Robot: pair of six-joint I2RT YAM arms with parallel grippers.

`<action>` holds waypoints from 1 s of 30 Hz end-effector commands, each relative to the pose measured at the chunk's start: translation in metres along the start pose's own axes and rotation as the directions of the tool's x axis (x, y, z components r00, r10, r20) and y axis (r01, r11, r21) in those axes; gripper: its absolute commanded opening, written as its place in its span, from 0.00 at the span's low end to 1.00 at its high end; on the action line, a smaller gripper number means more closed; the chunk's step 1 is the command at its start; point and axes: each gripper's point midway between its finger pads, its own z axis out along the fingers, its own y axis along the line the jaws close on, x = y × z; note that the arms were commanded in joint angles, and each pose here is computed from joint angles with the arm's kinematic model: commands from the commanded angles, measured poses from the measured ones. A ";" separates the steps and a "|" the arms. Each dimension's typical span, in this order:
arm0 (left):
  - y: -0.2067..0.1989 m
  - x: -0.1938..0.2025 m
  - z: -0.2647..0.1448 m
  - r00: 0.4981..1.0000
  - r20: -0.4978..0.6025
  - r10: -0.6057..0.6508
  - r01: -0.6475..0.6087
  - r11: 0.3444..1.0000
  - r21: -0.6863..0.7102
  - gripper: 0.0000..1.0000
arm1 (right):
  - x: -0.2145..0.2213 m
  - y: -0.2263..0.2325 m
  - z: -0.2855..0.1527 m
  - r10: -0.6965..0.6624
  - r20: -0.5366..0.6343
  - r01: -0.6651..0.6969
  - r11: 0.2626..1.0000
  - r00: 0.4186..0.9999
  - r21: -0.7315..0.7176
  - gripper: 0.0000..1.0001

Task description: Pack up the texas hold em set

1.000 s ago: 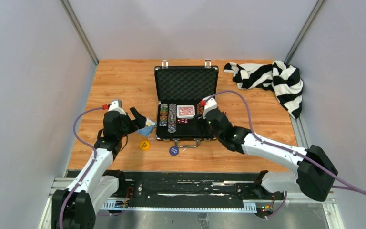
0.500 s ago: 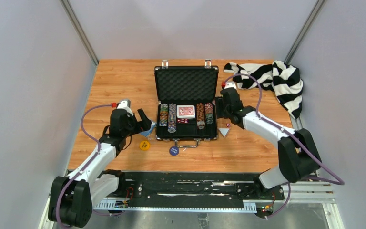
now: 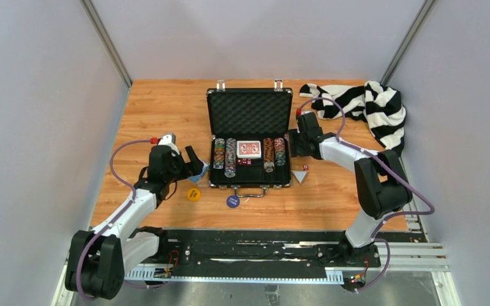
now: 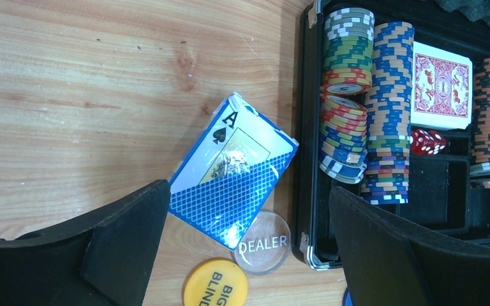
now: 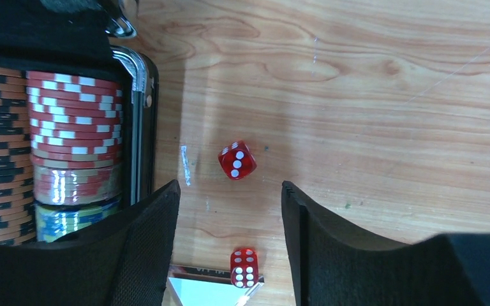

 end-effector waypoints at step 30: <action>-0.007 -0.003 0.005 1.000 0.008 -0.018 0.018 0.999 0.027 0.99 | 0.005 -0.005 0.020 0.008 -0.061 -0.008 1.000 0.998 -0.002 0.24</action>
